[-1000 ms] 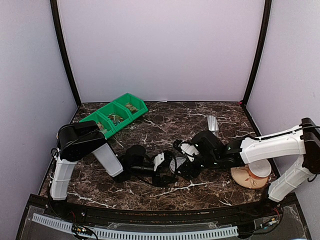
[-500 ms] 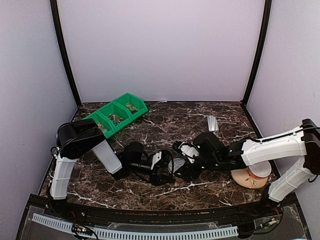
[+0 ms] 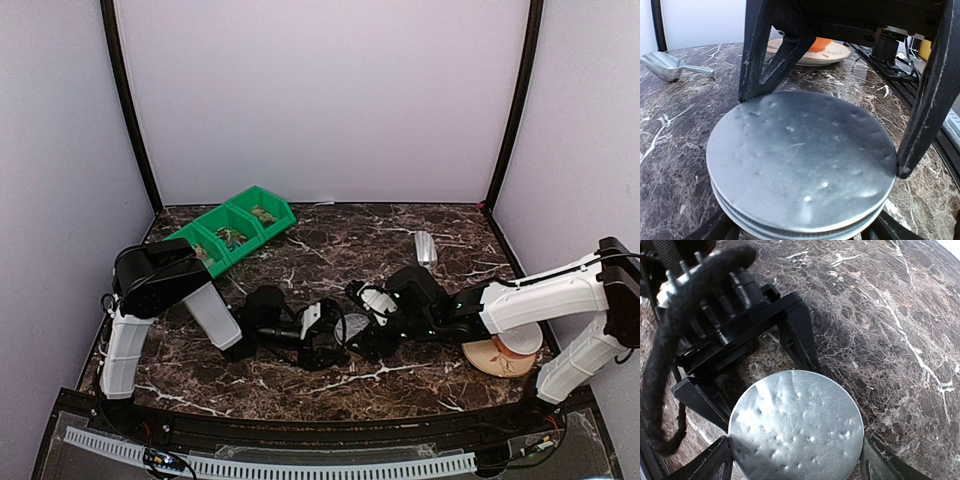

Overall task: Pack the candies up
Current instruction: Rotate the bottle lid from the packing bottle.

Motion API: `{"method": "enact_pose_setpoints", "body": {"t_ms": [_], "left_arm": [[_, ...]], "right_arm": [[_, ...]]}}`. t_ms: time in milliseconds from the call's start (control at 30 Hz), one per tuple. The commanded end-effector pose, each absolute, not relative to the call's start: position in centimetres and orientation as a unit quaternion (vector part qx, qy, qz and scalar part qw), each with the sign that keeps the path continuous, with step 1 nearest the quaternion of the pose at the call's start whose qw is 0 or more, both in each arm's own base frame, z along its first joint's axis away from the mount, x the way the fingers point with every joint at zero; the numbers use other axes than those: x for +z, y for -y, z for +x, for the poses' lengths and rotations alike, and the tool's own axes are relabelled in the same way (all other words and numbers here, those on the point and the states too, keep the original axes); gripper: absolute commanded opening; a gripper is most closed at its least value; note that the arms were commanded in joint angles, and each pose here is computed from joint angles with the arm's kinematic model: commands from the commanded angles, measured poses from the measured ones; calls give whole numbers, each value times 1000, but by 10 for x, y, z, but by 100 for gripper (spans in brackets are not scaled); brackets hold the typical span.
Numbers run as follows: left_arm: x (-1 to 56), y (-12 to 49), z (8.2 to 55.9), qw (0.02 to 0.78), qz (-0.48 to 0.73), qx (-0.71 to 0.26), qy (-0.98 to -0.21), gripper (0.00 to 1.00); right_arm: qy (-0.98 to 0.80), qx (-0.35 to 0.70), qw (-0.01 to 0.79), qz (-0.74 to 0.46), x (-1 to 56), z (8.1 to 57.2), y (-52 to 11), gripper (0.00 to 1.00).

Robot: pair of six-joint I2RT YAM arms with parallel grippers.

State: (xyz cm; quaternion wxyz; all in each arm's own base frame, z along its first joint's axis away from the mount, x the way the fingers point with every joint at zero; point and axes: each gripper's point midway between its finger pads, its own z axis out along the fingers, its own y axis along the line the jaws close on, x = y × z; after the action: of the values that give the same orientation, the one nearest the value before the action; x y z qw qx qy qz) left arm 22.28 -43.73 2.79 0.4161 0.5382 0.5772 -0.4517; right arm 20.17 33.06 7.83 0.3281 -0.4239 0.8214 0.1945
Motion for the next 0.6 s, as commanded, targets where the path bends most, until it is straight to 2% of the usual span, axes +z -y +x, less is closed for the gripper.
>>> {"method": "enact_pose_setpoints", "body": {"t_ms": [0,267,567], "left_arm": [[-12,417,226,361,486,-429,-671,82],[-20,419,236,385,477,-376,-695,82],[-21,418,239,391,473,-366,-700,82]], "right_arm": [[-848,179,310,-390,54,198,-318,86],[-869,159,336,-326,64,213,-309,87],[-876,147,344,-304,72,221,-312,88]]}}
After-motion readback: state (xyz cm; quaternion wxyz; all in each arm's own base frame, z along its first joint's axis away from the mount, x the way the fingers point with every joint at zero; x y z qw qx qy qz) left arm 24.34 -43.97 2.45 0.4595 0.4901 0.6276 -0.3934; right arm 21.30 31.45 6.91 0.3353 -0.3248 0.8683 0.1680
